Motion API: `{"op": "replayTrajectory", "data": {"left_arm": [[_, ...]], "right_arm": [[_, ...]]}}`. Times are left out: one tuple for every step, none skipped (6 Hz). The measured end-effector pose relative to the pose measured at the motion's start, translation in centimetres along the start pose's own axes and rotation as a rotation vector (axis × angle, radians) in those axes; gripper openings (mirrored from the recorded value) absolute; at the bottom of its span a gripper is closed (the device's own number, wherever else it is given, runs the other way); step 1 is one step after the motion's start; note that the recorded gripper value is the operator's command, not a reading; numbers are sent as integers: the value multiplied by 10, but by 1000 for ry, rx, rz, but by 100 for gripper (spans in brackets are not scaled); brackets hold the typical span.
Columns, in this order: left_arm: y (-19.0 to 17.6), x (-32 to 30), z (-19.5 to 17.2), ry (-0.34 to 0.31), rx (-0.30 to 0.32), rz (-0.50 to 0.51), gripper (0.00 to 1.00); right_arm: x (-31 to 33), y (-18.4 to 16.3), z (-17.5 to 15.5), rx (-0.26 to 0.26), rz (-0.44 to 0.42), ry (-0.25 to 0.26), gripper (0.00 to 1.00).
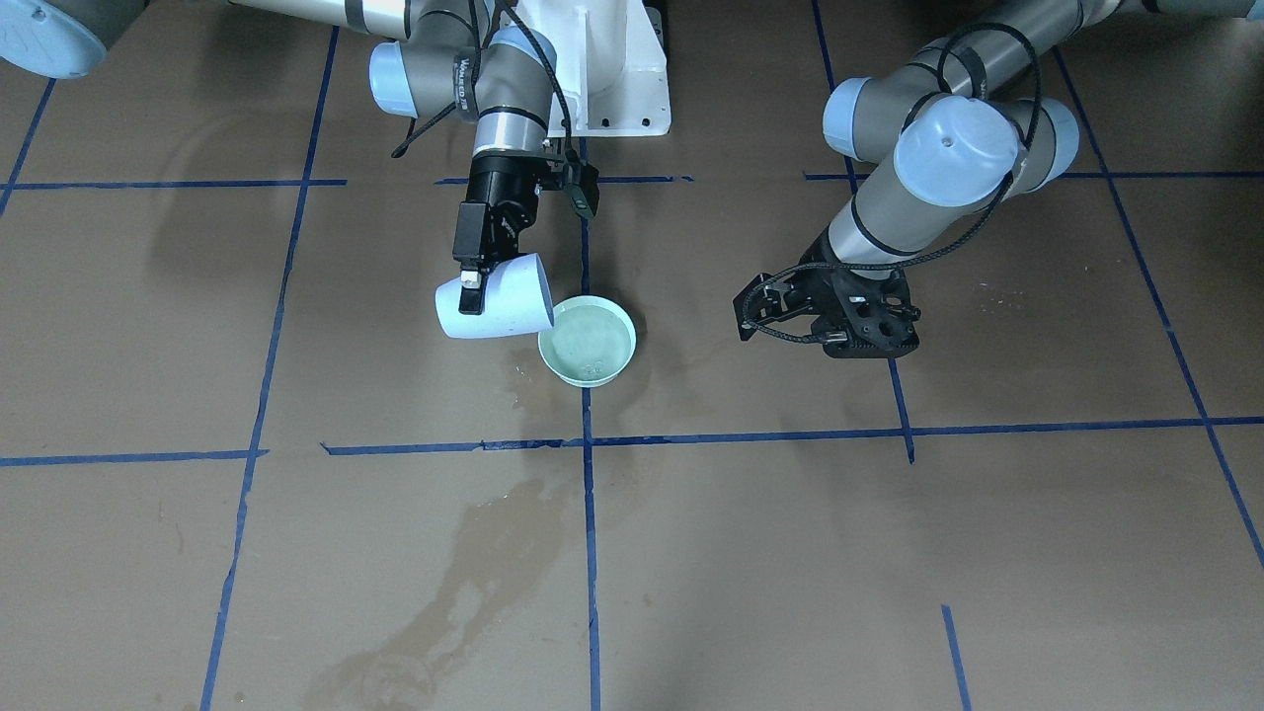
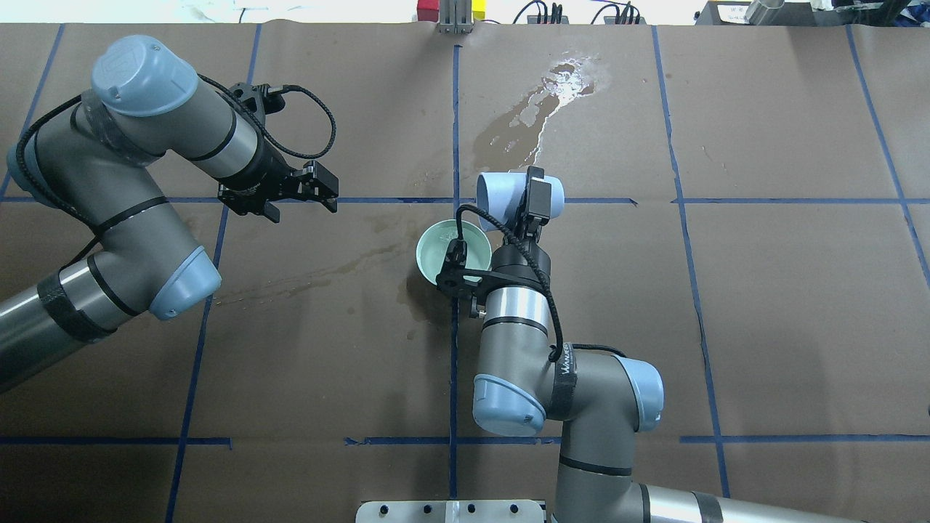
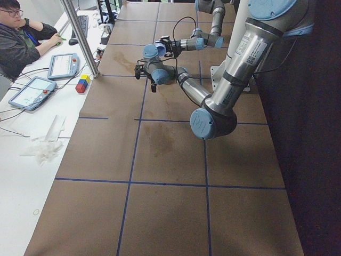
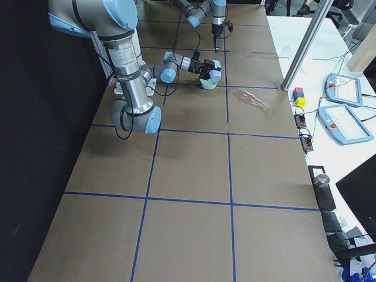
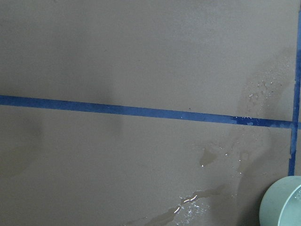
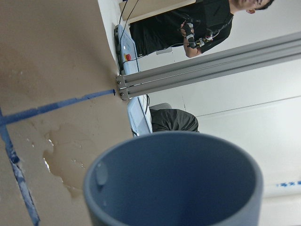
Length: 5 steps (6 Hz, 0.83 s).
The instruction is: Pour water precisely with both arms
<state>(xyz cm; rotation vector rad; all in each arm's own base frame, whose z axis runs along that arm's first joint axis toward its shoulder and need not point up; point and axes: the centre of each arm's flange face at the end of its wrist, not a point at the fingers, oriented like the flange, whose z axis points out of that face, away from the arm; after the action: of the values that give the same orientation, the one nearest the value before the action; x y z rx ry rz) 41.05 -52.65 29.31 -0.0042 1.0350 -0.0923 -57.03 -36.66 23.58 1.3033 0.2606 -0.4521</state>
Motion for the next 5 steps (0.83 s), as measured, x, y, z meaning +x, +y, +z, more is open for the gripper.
{"op": "replayTrajectory", "data": {"left_arm": [[0, 0, 0, 0, 0, 0, 100], [0, 0, 0, 1, 0, 1, 100], [0, 1, -1, 2, 0, 1, 100], [0, 2, -1, 3, 0, 2, 100], [0, 2, -1, 3, 1, 2, 100]], "right_arm": [[4, 3, -3, 18, 254, -73, 0], [4, 9, -4, 28, 477, -142, 0], [4, 15, -4, 22, 676, -192, 1], [5, 15, -6, 0, 911, -246, 2], [7, 17, -7, -36, 1149, -316, 2]]}}
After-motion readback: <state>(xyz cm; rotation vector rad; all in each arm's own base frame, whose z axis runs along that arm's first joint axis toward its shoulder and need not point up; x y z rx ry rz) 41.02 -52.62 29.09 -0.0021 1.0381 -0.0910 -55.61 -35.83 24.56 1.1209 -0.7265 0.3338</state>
